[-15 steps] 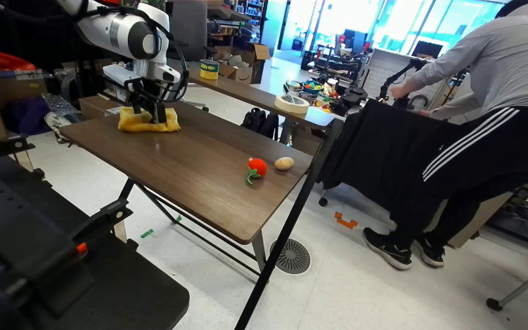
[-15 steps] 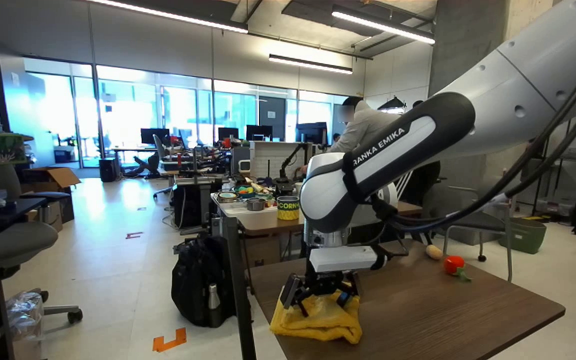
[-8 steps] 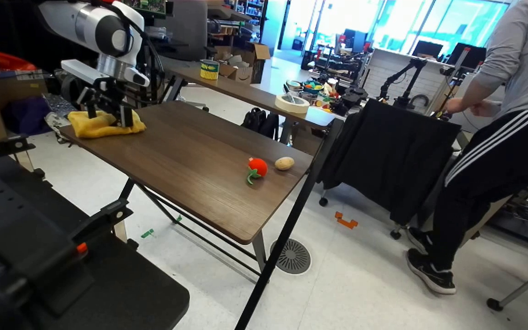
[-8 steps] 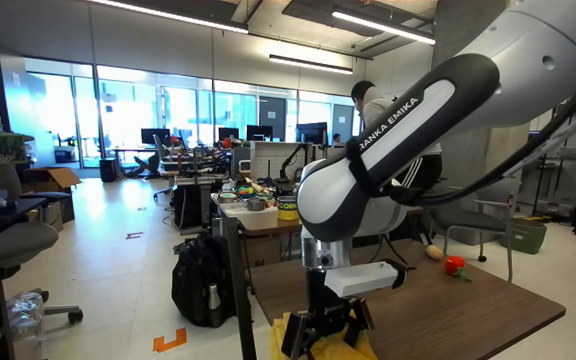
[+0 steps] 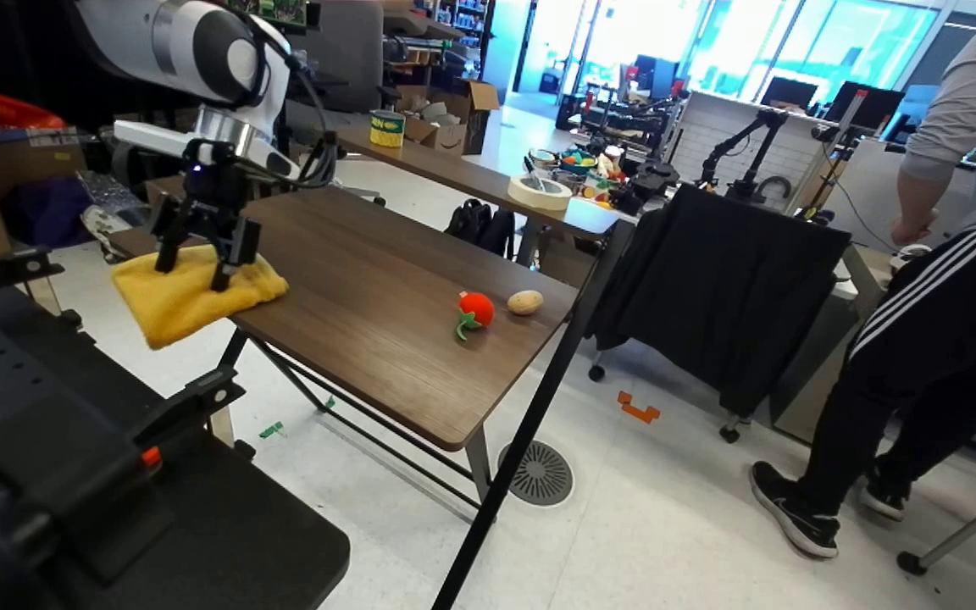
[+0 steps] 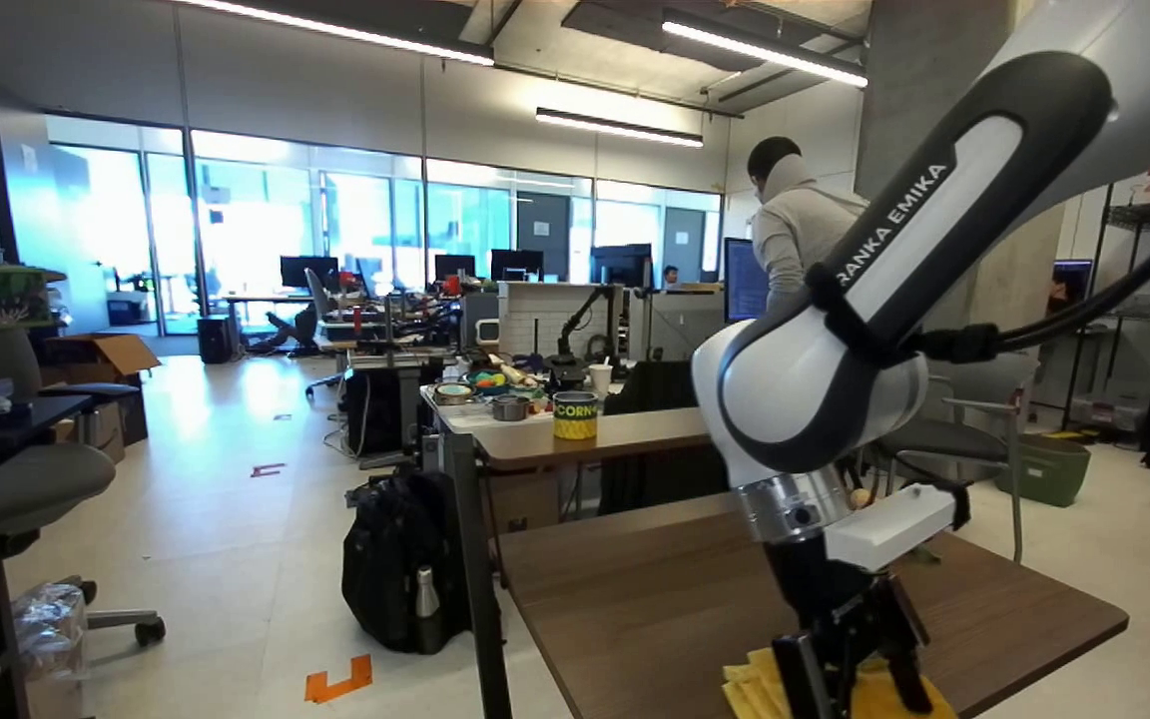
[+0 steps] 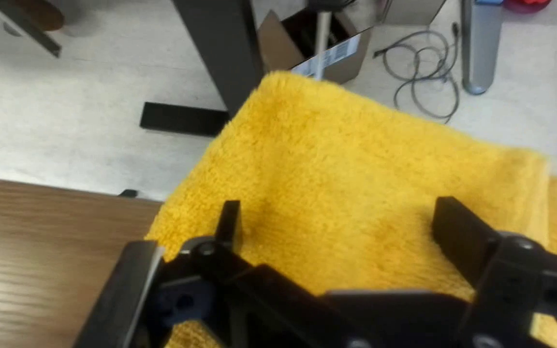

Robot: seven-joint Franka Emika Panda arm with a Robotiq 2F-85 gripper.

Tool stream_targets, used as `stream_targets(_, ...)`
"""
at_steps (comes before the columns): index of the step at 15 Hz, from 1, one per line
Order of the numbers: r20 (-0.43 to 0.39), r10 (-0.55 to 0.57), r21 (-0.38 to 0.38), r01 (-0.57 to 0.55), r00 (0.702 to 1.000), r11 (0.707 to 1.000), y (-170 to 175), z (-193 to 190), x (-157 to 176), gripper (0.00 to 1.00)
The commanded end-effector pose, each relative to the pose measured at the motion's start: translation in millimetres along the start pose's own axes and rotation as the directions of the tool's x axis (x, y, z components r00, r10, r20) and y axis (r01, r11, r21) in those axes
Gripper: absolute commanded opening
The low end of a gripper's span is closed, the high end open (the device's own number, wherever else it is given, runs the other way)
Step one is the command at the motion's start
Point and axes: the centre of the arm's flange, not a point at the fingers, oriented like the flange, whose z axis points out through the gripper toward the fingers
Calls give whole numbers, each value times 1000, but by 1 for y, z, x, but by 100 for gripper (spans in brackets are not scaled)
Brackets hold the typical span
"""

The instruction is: Wipe the table

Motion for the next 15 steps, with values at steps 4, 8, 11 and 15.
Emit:
stream_targets(4, -288, 128, -170, -183, 949, 968, 167, -14, 4, 100)
stream_targets(8, -480, 160, -214, -292, 862, 932, 221, -8, 6, 100)
stream_targets(11, -618, 209, -146, -372, 758, 917, 227, -5, 7, 100)
stream_targets(15, -599, 311, -7, -393, 738, 919, 190, 1, 3, 100)
